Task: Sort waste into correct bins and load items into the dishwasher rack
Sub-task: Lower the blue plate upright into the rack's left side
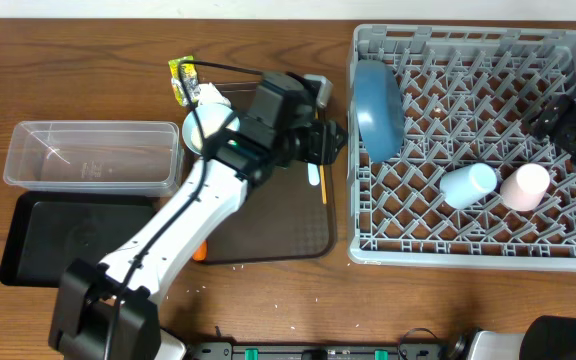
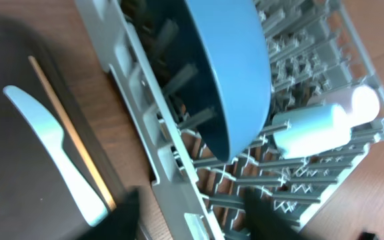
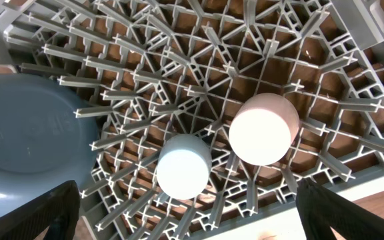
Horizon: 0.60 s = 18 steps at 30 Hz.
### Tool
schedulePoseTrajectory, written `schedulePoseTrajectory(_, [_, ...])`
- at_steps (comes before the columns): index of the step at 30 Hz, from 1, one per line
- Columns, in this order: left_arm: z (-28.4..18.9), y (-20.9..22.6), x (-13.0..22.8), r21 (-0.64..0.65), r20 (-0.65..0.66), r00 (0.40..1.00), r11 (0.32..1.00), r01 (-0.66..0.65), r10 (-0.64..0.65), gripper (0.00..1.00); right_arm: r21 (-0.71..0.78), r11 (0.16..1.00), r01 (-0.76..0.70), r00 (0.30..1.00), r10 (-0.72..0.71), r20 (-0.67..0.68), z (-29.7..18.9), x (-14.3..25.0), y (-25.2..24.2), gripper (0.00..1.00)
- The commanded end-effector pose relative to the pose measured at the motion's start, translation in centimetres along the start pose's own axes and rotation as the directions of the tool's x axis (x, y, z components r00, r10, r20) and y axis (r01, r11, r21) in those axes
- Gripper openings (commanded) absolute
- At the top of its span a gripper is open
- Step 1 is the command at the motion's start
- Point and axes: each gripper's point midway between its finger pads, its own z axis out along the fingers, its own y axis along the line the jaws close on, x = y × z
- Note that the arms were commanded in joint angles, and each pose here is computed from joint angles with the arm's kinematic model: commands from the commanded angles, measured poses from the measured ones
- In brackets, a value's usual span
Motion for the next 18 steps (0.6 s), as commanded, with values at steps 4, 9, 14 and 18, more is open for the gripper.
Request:
schedulePoseTrajectory(4, [3.6, -1.0, 3.3, -0.037, -0.092, 0.991, 0.994, -0.101, 0.097, 0.06, 0.002, 1.000, 0.008, 1.000, -0.008, 0.005, -0.1, -0.2, -0.2, 0.96])
schedulePoseTrajectory(9, [5.6, -0.8, 3.9, -0.072, -0.093, 0.989, 0.989, -0.125, 0.118, 0.06, 0.001, 1.000, 0.008, 1.000, -0.008, 0.009, -0.1, -0.3, -0.2, 0.97])
schedulePoseTrajectory(14, [7.3, -0.9, 3.1, -0.053, -0.047, 0.988, 0.988, -0.147, 0.145, 0.07, -0.001, 1.000, 0.010, 1.000, -0.010, 0.017, -0.1, -0.5, -0.1, 0.97])
schedulePoseTrajectory(18, [7.5, -1.8, 0.4, -0.027, 0.068, 0.980, 0.982, -0.186, 0.187, 0.06, -0.001, 1.000, 0.010, 1.000, -0.010, 0.017, -0.1, -0.5, -0.1, 0.98])
